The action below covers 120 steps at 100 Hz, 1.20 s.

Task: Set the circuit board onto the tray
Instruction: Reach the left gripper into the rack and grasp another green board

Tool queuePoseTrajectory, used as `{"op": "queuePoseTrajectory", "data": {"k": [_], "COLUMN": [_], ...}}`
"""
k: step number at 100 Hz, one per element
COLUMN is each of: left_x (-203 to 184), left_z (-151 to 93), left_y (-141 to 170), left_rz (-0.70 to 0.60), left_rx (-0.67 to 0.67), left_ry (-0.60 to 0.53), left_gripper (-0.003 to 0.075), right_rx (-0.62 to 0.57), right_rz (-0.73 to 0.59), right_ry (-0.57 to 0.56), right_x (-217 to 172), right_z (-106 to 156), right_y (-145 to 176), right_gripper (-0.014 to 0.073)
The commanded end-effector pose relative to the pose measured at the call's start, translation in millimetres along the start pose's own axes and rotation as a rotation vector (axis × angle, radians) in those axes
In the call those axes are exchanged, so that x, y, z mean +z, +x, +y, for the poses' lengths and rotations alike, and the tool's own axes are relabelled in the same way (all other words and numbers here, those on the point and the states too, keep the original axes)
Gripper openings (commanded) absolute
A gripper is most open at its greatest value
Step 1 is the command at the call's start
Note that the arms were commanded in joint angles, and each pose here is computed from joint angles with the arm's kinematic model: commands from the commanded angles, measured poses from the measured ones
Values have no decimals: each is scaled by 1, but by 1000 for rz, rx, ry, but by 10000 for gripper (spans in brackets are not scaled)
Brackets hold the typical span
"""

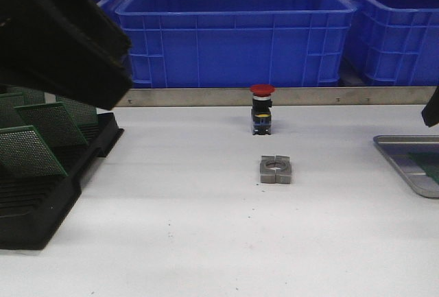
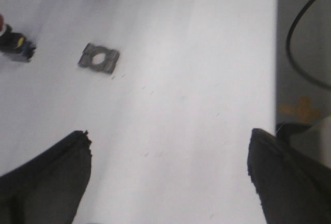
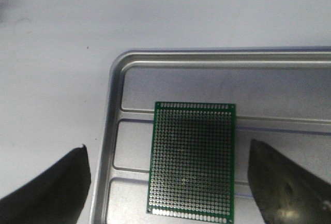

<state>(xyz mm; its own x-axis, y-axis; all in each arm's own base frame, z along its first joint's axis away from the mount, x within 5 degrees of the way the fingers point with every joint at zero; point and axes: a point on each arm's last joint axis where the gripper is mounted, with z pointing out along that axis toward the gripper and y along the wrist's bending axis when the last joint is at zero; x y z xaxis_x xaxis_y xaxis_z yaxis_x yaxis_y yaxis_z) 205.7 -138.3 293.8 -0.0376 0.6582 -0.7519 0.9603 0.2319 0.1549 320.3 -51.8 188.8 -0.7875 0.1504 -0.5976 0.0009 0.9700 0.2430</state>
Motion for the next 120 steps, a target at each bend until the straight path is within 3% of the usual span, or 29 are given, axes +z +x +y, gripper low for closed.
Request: {"op": "queuePoseTrajectory", "data": {"k": [1, 23, 37, 69, 78, 99, 120], "left_x": [-18, -22, -14, 19, 20, 20, 12], "left_z": [10, 26, 48, 77, 78, 78, 75], "left_y": [-4, 23, 38, 78, 80, 79, 66], "left_rz": [57, 298, 334, 420, 423, 422, 403], "left_rx": [121, 278, 238, 131, 128, 128, 147], "left_ry": [-108, -167, -239, -213, -212, -213, -187], "left_gripper": [569, 569, 569, 549, 425, -20, -17], "right_rx": [1, 1, 1, 0, 0, 0, -35], "right_rz": [-84, -82, -69, -53, -51, -47, -39], "right_ry": [14, 10, -7, -28, -31, -37, -103], "right_x": [-14, -14, -14, -14, -14, -14, -26], "right_z": [2, 3, 4, 6, 6, 7, 17], "right_y": [-16, -16, -15, -14, -13, -13, -14], "right_gripper": [631, 631, 631, 631, 631, 631, 631]}}
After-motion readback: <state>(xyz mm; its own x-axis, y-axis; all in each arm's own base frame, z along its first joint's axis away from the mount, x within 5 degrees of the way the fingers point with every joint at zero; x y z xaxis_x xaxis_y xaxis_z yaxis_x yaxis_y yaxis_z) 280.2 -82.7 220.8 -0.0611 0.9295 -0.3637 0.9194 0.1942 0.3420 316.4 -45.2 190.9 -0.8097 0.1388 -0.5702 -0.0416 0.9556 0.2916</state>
